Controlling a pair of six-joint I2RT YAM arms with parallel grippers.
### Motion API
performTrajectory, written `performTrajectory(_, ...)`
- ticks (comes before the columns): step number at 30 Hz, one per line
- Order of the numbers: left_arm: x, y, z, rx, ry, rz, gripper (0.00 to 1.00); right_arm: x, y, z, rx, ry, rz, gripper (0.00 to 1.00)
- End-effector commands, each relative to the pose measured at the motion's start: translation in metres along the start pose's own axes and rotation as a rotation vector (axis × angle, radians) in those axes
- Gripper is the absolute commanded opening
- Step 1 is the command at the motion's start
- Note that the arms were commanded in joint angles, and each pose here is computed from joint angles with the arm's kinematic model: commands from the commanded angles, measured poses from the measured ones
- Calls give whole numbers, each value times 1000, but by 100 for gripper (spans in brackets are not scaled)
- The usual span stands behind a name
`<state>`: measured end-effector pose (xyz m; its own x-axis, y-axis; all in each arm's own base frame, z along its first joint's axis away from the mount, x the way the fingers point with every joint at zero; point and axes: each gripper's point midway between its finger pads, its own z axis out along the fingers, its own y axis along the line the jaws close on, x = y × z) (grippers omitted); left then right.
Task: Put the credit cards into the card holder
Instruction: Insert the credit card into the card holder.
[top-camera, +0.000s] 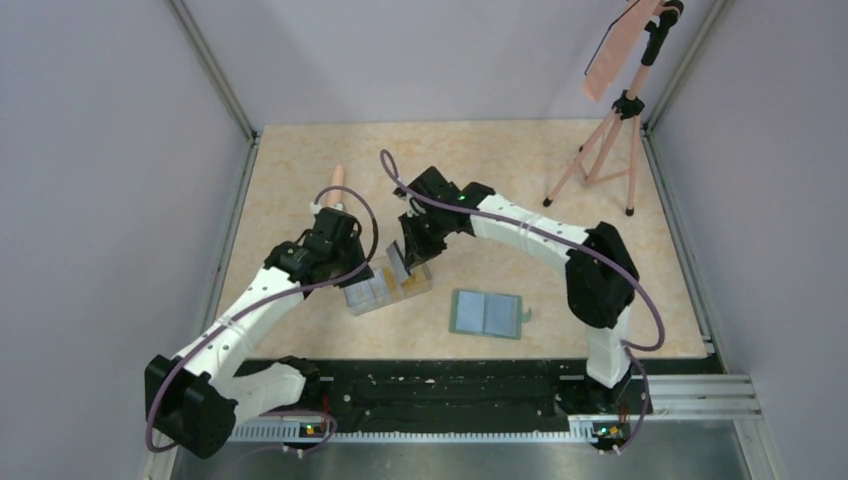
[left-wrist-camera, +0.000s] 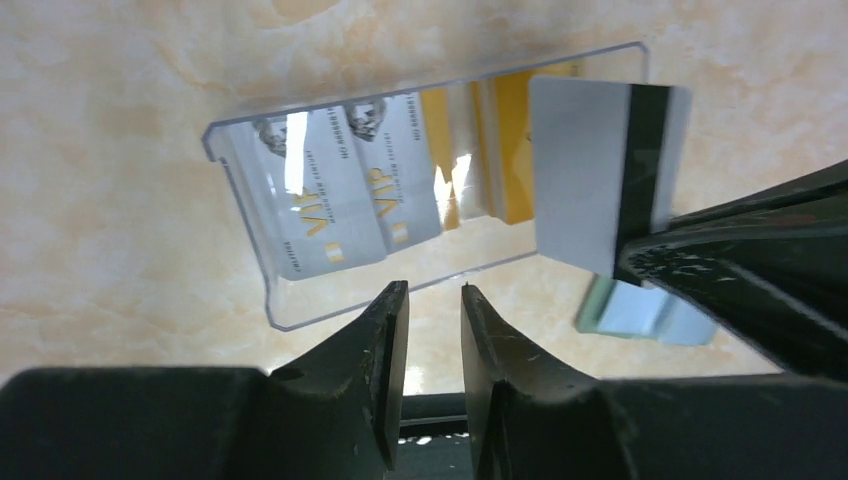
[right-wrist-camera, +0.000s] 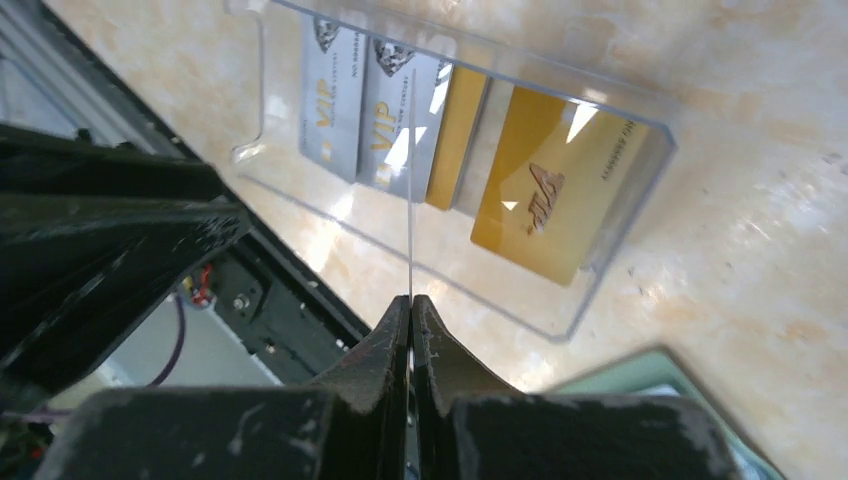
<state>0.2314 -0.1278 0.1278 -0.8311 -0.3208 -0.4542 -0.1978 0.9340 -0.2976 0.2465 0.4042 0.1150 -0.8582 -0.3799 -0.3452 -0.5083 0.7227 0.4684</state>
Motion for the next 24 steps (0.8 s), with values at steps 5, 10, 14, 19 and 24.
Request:
performTrajectory(5, -19, -62, -36, 395, -133, -70, 47, -27, 12, -110, -212, -251, 33, 0)
performTrajectory(10, -23, -107, -65, 724, -177, -76, 57, -6, 13, -141, -307, -263, 43, 0)
performTrajectory(14, -17, -137, -85, 964, -148, -43, 58, 12, 23, -161, -396, -269, 41, 0)
performTrajectory(19, -11, -154, -95, 1096, -100, -15, 57, 26, 30, -180, -456, -288, 57, 0)
performTrajectory(24, -9, -162, -105, 1181, -87, 4, 54, 30, 31, -183, -514, -285, 91, 0)
